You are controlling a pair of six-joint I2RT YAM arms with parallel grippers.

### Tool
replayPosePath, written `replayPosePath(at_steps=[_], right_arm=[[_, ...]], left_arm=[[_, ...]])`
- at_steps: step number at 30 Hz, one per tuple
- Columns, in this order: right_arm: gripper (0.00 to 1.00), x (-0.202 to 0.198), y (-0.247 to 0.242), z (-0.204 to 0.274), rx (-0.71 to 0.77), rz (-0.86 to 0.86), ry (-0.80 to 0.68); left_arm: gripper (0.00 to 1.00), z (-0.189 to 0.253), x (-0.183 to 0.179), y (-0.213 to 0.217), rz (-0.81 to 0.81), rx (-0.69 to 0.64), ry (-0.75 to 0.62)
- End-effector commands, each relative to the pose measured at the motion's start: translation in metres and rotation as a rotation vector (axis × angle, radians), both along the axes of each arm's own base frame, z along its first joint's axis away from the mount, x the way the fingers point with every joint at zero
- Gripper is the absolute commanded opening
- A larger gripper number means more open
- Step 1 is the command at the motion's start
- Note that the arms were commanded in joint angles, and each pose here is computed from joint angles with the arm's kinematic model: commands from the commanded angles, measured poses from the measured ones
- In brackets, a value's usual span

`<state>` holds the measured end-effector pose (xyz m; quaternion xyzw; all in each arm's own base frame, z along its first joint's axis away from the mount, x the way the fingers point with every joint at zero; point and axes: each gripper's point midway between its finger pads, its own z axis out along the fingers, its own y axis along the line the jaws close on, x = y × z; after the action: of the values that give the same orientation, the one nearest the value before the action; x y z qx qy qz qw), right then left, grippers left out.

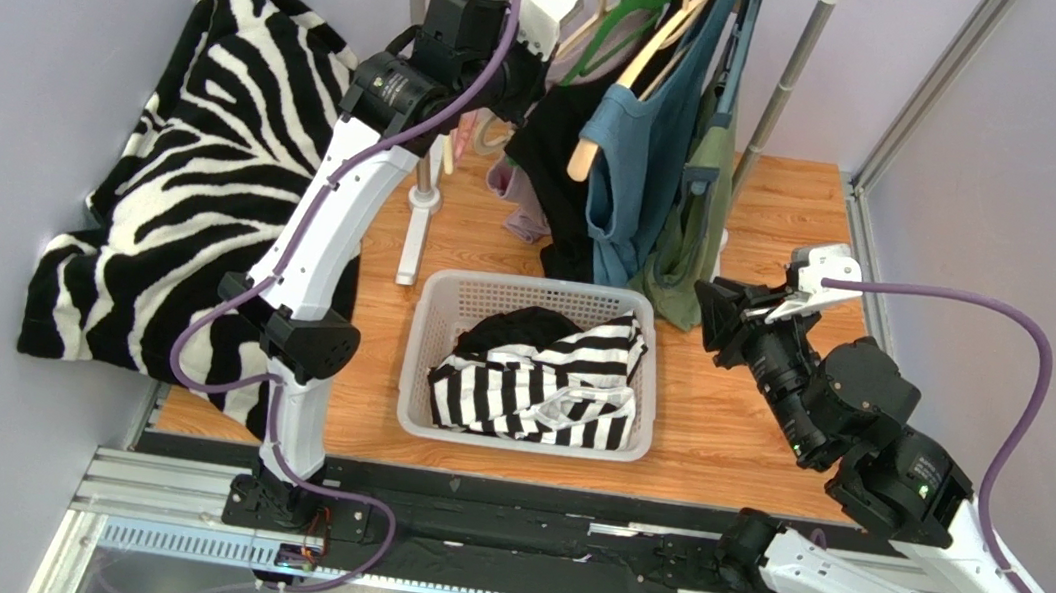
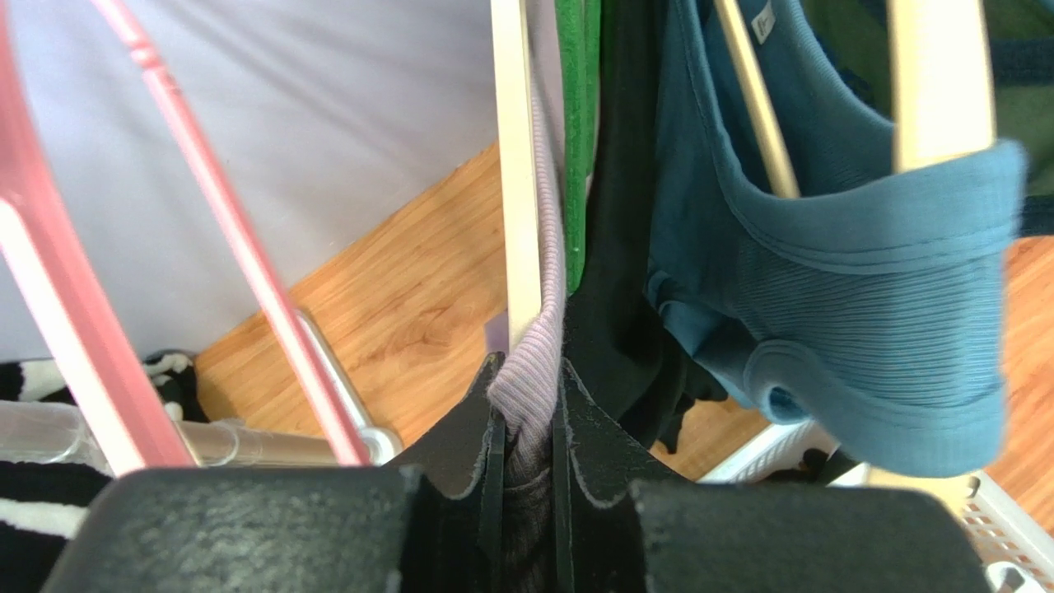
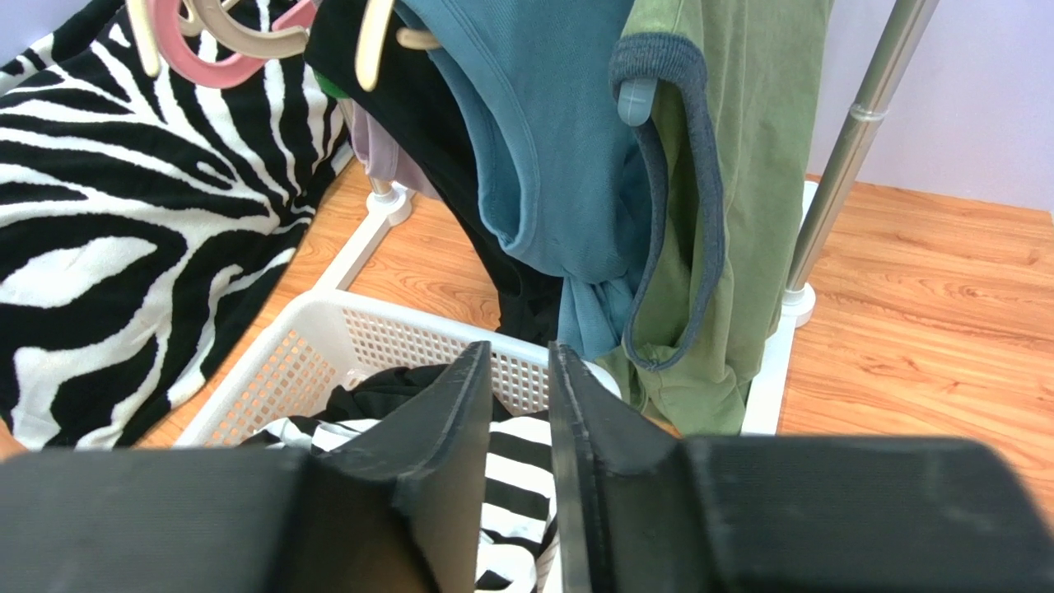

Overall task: Remove the tank top from the hanger
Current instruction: Pick up the hanger from the clothesline.

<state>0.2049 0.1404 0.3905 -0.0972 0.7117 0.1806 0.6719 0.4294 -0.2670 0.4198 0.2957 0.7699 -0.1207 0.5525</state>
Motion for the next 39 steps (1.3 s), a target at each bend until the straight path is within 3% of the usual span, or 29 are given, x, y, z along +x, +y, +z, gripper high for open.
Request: replayPosePath(at_steps=[1, 13, 21, 26, 33, 39], right_arm=[[0.22, -0.001, 0.000, 0.000, 0.025, 0.001, 0.005], [0.13, -0.003, -0.001, -0.006, 0.022, 0.004, 0.016], [0.11, -0.006, -0.005, -0.001, 0.036, 0.004, 0.013], [0.11, -0.008, -0.013, 0.006, 0.041, -0.008, 0.001], [0.11, -0.012, -0.016, 0.015, 0.075, -0.006, 0.006], [0.11, -0.015, -0.021, 0.021, 0.091, -0.012, 0.006]], left_arm=[[0.00, 0.038, -0.019, 0.012, 0.002, -0.032, -0.082], [0.00, 0.107, -0.060, 0.052, 0.110, -0.061, -0.258], [0.00, 0.107, -0.087, 0.070, 0.109, -0.033, -0.255], [0.00, 0.101, -0.118, 0.093, 0.096, 0.005, -0.253], [0.00, 0.147, -0.175, 0.149, 0.147, -0.015, -0.414], [0.00, 0.165, -0.223, 0.157, 0.019, -0.057, -0.499]])
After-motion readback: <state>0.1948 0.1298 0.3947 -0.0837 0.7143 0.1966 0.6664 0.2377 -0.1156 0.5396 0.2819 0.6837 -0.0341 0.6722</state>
